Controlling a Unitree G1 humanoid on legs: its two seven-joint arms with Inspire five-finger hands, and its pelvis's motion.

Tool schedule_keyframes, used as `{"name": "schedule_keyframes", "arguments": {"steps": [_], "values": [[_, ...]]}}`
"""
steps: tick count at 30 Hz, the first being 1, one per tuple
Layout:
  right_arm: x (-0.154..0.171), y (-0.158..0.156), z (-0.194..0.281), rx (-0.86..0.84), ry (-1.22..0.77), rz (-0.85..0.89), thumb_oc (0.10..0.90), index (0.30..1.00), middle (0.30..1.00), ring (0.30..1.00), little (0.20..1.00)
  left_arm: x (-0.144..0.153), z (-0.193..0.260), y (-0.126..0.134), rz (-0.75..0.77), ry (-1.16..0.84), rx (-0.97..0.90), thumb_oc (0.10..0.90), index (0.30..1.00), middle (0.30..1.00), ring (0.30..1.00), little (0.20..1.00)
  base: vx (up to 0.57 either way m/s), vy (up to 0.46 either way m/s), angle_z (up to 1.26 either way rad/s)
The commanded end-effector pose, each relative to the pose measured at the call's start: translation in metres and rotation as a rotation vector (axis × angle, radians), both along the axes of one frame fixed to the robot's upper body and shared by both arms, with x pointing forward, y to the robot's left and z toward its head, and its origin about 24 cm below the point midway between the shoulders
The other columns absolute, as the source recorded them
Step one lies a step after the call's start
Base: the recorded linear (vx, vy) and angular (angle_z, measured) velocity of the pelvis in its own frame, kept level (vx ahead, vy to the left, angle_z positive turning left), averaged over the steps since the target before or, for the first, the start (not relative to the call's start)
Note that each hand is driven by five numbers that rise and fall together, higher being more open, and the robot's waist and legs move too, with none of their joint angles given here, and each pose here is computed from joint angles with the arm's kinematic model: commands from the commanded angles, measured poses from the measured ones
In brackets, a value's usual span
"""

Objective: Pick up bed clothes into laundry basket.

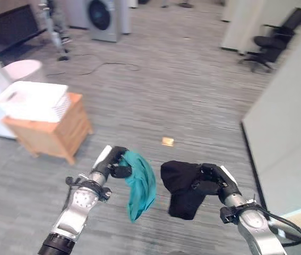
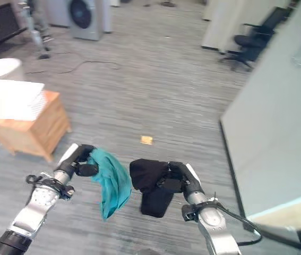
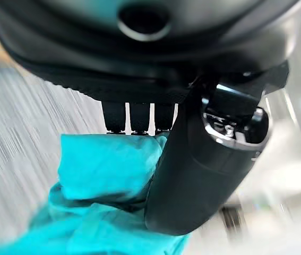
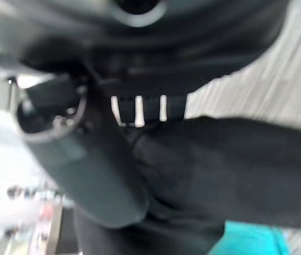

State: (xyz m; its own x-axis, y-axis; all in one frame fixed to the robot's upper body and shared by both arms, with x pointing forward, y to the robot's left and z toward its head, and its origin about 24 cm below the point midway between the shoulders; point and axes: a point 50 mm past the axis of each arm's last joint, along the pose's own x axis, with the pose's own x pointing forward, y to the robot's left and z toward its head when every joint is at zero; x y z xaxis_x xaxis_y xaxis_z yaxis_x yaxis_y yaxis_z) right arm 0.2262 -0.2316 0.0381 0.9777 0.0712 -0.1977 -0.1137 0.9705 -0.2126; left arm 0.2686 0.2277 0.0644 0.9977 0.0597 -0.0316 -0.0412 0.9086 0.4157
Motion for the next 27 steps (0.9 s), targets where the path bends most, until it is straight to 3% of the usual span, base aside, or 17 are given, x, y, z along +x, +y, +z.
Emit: {"name": "schedule_keyframes", "arguments": {"steps": [1,5,10,14,27], "values": [[0.03,-0.014,0.07,-0.039,-0.32,0.015,0.4,0.3,0.3,0.3,0.3,-0.02,0.053,0.051,0.17,-0.245,0.117,0.4,0.3,0.3,0.3,0.3,-0.17,-0.428,1.19],[0.032,-0.02,0.088,-0.06,-0.355,0.061,0.4,0.3,0.3,0.3,0.3,-0.051,0.037,0.078,0.313,-0.189,0.072,0.4,0.3,0.3,0.3,0.3,-0.18,-0.394,0.82],[0.032,-0.026,0.089,-0.113,-0.337,0.041,0.4,0.3,0.3,0.3,0.3,-0.063,0.015,0.078,0.319,-0.096,0.022,0.4,0.3,0.3,0.3,0.3,-0.26,-0.211,1.46],[0.02,-0.022,0.063,-0.085,-0.261,0.001,0.4,0.3,0.3,0.3,0.3,-0.073,-0.005,0.077,0.341,-0.011,0.022,0.4,0.3,0.3,0.3,0.3,-0.06,0.005,0.91],[0.013,-0.015,0.046,-0.056,-0.204,0.006,0.4,0.3,0.3,0.3,0.3,-0.081,-0.012,0.074,0.305,0.04,0.061,0.4,0.3,0.3,0.3,0.3,0.0,0.039,-0.09]]}}
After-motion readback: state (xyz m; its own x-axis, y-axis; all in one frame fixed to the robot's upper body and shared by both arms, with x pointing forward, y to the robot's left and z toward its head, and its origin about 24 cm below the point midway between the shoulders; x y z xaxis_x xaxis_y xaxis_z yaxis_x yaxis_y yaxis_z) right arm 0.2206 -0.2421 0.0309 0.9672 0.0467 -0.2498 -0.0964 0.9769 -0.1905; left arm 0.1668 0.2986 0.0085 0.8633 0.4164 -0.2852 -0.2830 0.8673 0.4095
